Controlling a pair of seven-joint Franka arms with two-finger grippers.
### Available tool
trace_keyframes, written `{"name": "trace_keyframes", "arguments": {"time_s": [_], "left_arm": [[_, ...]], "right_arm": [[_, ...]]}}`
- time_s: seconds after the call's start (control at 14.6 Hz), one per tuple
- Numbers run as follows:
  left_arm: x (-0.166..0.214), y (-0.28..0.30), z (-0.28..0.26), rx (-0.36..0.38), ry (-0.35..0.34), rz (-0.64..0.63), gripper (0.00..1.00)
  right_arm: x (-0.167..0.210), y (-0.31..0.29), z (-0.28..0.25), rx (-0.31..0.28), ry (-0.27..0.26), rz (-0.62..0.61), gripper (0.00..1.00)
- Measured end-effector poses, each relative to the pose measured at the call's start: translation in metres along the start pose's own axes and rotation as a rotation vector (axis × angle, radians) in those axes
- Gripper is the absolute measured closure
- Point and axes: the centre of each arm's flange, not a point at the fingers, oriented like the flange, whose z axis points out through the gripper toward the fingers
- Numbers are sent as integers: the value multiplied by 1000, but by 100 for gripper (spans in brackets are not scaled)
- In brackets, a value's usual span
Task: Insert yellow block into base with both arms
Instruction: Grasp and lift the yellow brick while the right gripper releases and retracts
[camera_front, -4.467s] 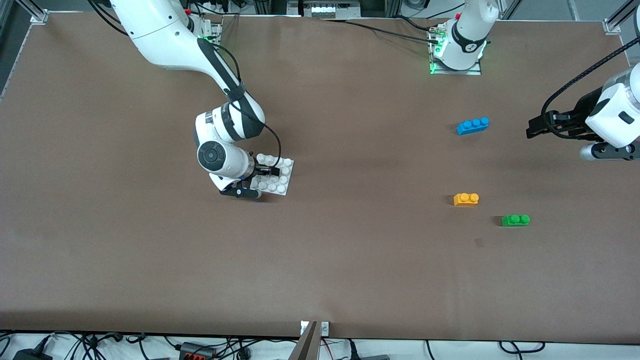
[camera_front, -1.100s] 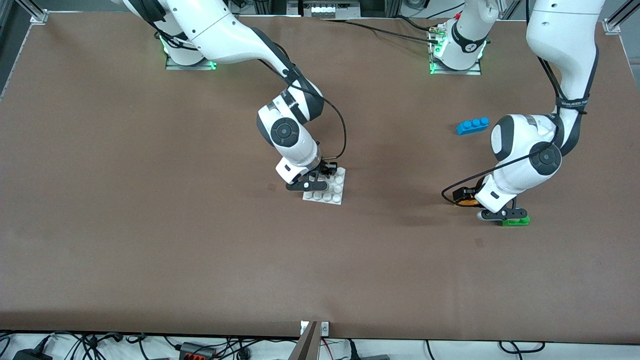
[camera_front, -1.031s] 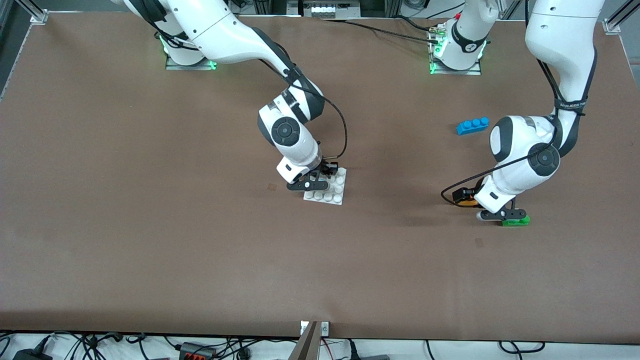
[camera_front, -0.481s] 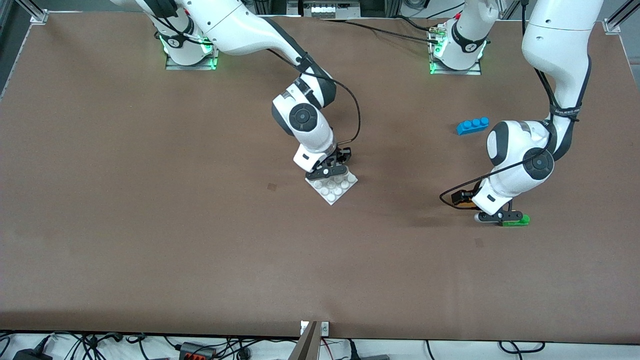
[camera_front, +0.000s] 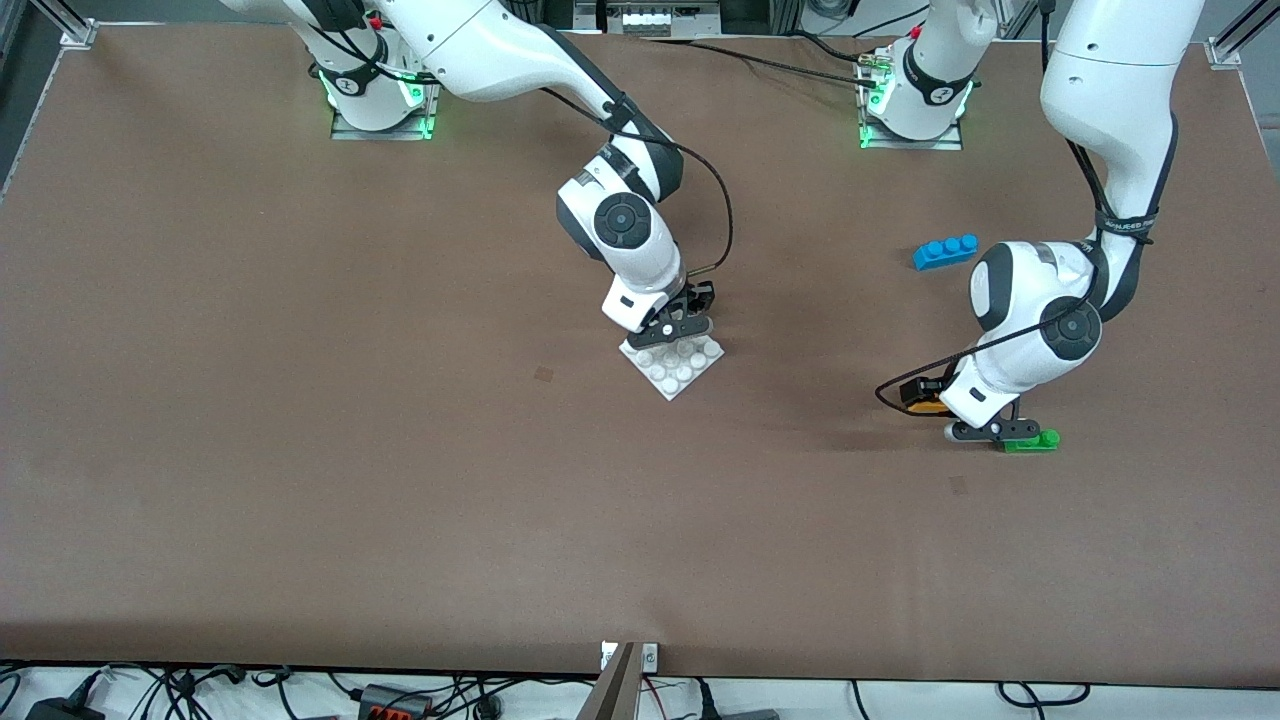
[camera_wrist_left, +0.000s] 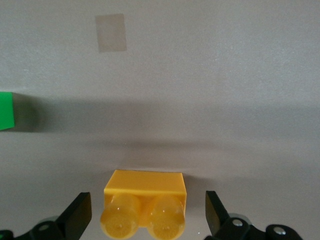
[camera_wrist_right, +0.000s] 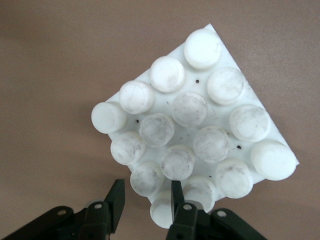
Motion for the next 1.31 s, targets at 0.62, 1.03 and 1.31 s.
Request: {"name": "trace_keyframes", "arguments": {"time_s": [0.62, 1.03, 1.31], "left_arm": [[-1, 2, 0, 0, -1, 3, 32], [3, 35, -33, -24, -34, 45, 32], [10, 86, -100, -46, -118, 43, 32]], "right_arm": [[81, 133, -174, -62, -142, -122, 45], [106, 285, -266, -231, -214, -193, 44], [84, 322, -353, -273, -233, -171, 29]]}}
